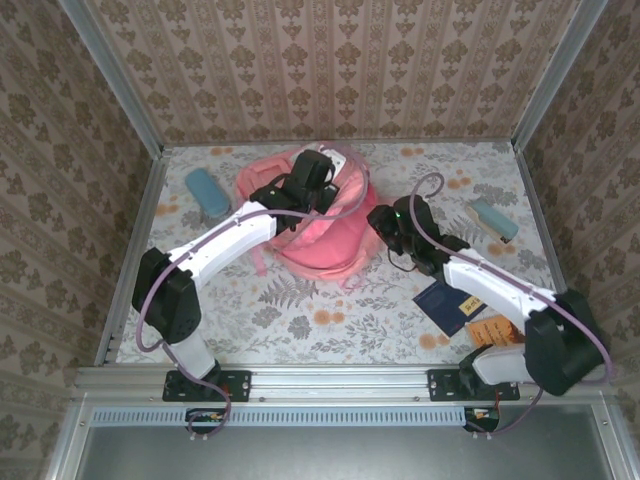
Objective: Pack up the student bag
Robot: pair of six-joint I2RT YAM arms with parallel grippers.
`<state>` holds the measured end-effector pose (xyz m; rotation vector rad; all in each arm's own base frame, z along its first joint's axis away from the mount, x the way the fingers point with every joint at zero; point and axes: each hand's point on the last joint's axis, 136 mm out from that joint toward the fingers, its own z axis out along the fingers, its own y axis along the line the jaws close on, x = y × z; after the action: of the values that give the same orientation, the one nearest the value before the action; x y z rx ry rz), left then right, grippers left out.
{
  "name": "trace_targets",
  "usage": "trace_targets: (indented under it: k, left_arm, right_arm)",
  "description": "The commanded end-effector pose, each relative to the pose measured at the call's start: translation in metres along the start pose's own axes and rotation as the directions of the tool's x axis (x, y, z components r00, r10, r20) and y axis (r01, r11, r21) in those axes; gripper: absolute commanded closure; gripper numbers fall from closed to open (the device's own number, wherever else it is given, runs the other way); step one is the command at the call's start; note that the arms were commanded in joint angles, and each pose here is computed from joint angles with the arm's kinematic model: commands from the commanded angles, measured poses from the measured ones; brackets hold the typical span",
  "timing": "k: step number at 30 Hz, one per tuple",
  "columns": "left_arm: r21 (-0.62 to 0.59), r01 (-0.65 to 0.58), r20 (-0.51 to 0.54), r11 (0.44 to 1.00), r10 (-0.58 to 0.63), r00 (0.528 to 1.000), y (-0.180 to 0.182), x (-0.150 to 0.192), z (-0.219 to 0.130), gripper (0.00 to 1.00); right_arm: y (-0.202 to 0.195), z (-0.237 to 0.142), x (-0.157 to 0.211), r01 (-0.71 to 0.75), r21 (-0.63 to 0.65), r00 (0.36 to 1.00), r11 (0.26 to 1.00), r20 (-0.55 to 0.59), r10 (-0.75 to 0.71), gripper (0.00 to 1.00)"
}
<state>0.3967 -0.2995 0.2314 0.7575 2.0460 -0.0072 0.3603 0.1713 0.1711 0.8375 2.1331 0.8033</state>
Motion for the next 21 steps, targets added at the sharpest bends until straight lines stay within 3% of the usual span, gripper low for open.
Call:
trace_targets:
  k: [1,5,8,12,21]
  left_arm:
    - [-0.036,0.093,0.081,0.995,-0.09,0.993,0.022,-0.009,-0.02,0.97]
    - [0.06,0.083,0.058,0.995,-0.087,0.995,0.004,0.015,-0.025,0.88]
    - [0.131,0.114,0.039,0.985,-0.12,0.992,-0.009,0.029,-0.032,0.7]
    - [0.133,0.205,0.004,0.97,-0.207,0.978,-0.008,0.041,-0.038,0.34]
    - [0.032,0.262,0.007,0.964,-0.263,0.965,0.017,0.044,-0.048,0.03]
  right_arm:
    - [-0.058,-0.031,-0.03,0.149,0.279,0.973,0.949,0.133,-0.191,0.44]
    - [-0.108,-0.045,-0.042,0.175,0.449,0.969,0.876,0.077,-0.233,0.24]
    - [-0.146,-0.053,-0.043,0.16,0.537,0.979,0.828,0.023,-0.204,0.18]
    - [-0.179,-0.059,-0.048,0.136,0.601,0.983,0.787,0.017,-0.183,0.15]
    - [-0.223,-0.045,-0.039,0.141,0.671,0.989,0.728,-0.069,-0.127,0.13]
